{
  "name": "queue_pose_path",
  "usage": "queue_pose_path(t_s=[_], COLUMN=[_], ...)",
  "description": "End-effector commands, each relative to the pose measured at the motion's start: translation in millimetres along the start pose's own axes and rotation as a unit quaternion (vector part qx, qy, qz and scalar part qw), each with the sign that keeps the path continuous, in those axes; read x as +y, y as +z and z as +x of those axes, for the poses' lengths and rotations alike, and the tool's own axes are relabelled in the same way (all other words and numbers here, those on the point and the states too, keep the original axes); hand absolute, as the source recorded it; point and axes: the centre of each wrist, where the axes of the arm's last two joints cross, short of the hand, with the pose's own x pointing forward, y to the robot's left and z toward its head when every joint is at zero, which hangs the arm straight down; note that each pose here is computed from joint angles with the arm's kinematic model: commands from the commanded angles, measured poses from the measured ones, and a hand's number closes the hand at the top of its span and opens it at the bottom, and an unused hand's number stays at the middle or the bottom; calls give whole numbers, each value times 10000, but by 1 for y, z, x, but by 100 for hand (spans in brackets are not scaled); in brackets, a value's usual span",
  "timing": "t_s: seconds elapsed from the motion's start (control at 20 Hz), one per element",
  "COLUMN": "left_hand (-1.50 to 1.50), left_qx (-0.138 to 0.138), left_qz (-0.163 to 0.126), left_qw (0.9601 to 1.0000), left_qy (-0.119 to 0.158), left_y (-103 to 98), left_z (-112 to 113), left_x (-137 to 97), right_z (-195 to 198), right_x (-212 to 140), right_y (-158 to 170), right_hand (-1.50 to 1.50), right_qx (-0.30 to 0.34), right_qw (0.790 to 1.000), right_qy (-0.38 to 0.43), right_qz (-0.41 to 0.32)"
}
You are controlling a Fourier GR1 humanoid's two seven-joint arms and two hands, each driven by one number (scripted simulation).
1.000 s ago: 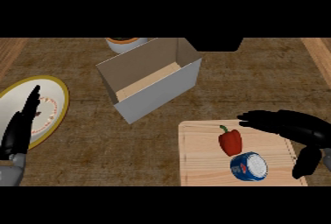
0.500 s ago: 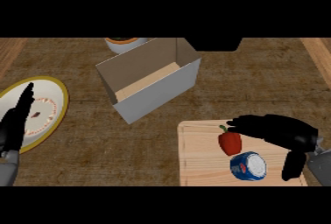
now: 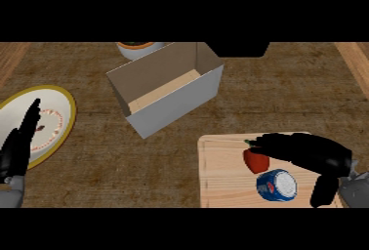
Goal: Pick the can from the cutting board and place it in the cardboard box
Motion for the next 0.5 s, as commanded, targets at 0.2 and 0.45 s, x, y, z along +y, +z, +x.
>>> queue_pose_path(t_s=[0.2, 0.45], left_hand=[0, 0], left_qx=[15, -55], left_qz=[-38, -34], left_qw=[10000, 10000], left_qy=[51, -12], left_y=[-6, -11], left_z=[-14, 0], left_x=[-16, 11], right_z=[23, 42], right_x=[13, 2], right_y=[0, 3], right_hand=[-150, -150], right_qx=[-603, -485], right_qw=[9980, 9985], right_qy=[-141, 24], right_qz=[75, 246])
